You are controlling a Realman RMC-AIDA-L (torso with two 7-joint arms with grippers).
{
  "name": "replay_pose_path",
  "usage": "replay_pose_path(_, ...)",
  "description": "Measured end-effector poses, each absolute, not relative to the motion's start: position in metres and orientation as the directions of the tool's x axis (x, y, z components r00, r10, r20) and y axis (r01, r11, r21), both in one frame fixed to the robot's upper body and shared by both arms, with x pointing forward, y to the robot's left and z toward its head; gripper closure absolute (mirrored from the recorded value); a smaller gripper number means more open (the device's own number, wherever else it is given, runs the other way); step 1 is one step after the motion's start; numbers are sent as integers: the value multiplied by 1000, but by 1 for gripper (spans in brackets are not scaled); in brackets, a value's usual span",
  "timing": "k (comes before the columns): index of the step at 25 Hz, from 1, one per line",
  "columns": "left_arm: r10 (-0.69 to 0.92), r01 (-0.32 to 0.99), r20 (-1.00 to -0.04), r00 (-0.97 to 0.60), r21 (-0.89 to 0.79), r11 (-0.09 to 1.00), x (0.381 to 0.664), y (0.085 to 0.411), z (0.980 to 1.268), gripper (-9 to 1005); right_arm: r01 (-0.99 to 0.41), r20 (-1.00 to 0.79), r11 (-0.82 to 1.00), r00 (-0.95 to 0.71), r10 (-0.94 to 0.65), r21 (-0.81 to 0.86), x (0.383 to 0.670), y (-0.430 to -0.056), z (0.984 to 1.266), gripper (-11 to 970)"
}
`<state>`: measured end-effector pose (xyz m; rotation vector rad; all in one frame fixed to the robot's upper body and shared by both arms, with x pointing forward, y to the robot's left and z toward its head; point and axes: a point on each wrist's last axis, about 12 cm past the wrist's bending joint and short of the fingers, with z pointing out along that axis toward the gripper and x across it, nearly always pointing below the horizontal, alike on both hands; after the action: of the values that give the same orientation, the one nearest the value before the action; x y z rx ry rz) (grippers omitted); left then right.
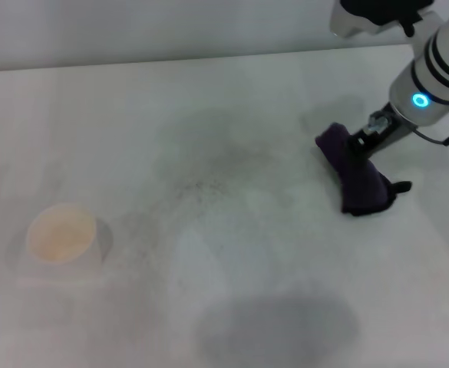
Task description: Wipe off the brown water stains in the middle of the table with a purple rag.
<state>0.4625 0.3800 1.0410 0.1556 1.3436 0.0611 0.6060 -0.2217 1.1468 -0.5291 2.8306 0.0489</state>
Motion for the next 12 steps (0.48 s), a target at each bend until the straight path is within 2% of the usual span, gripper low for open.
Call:
replay_pose_path(5,141,48,-963,228,155,987,466,379,1042,105,-369,-213,928,-912,-349,58,605,-224,1134,721)
replay_pose_path(12,153,49,-961,231,169,984,469,378,1043,105,-350,-296,923,-909,-293,161,609,-239,1139,662)
